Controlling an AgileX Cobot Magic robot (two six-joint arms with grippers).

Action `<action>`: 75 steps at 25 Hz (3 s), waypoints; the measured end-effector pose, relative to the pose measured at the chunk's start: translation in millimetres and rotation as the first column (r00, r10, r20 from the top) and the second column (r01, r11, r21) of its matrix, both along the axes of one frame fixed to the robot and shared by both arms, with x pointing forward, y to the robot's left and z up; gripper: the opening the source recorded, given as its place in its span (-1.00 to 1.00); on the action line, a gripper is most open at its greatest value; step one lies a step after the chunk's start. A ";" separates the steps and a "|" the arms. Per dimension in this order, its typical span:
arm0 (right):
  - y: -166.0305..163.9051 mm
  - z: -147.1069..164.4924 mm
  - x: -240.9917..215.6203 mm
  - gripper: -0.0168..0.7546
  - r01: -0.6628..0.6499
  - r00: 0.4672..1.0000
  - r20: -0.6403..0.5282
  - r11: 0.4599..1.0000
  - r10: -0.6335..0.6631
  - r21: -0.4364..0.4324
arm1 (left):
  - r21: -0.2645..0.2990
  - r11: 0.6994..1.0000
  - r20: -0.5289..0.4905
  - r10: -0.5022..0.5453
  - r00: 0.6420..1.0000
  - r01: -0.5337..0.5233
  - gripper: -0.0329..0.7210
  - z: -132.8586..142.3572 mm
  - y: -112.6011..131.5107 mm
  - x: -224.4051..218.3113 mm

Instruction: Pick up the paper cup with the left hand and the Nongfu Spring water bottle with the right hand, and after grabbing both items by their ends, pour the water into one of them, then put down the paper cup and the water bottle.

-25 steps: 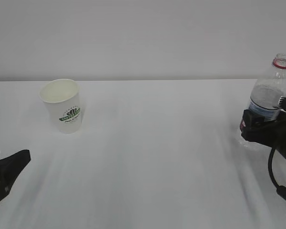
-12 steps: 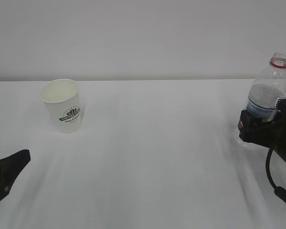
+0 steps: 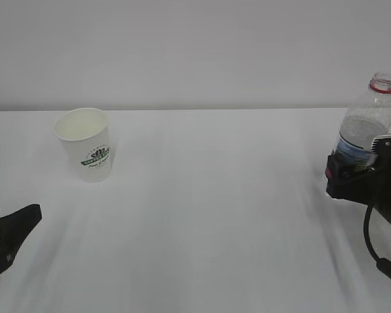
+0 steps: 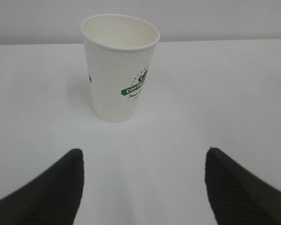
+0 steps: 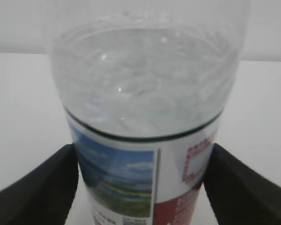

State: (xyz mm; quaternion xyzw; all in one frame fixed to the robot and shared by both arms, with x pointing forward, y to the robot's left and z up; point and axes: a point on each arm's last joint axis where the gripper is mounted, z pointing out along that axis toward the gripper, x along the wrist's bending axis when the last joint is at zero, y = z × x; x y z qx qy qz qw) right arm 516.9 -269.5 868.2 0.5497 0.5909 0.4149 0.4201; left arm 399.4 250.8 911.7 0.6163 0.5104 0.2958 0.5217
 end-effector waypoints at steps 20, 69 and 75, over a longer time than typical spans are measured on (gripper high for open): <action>2.8 -1.7 30.1 0.76 0.014 0.999 0.051 1.000 -0.014 0.001 | -0.011 1.000 -0.004 0.002 1.000 -0.002 0.63 0.0 -0.1 0.0; 7.1 70.5 -26.5 0.38 -0.134 0.987 0.087 0.990 0.138 -0.051 | 0.054 0.999 -0.090 0.000 0.996 0.005 0.54 -17.7 0.5 0.8; 6.8 83.1 -31.7 0.38 -0.140 0.986 0.089 0.989 0.144 -0.055 | 0.090 0.996 -0.097 0.035 0.995 -0.027 0.57 -21.9 3.4 5.3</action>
